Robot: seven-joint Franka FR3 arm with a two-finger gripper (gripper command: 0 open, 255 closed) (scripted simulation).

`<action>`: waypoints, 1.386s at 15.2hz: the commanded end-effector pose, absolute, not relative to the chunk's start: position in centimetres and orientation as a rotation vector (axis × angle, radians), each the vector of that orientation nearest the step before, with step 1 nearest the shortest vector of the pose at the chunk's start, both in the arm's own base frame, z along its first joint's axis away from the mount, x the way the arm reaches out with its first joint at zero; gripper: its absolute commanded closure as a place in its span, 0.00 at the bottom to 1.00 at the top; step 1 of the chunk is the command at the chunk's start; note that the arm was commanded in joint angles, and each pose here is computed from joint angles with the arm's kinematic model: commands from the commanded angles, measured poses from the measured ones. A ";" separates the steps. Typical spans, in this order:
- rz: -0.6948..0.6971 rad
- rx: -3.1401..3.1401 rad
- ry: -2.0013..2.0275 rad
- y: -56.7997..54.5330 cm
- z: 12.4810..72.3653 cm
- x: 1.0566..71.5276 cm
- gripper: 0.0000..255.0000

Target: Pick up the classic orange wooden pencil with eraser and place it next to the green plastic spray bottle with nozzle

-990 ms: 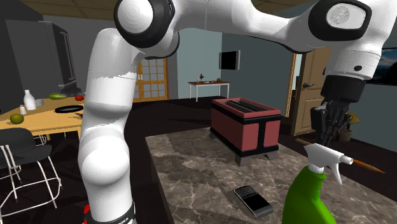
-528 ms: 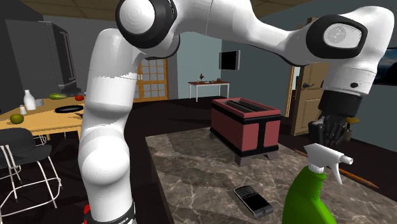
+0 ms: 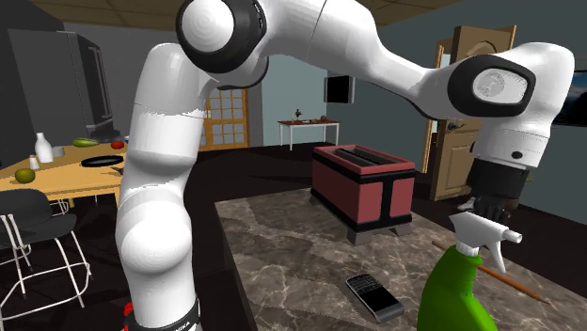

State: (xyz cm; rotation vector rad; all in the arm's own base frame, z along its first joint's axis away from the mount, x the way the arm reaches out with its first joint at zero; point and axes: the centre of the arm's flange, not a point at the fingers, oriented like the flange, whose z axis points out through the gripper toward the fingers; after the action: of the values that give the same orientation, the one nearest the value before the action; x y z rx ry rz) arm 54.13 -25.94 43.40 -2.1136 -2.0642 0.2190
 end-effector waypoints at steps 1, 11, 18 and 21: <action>0.219 -2.114 -2.064 -25.9 42.4 54.1 1.00; 0.219 -2.114 -2.064 -25.9 37.1 54.1 1.00; 0.219 -2.114 -2.064 -25.9 35.2 54.1 1.00; 0.219 -2.114 -2.064 -25.9 35.2 54.1 1.00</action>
State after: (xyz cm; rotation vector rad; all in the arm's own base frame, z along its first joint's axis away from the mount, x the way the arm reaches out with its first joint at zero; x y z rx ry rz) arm 54.12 -25.91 35.21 -2.1140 -2.0644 0.2189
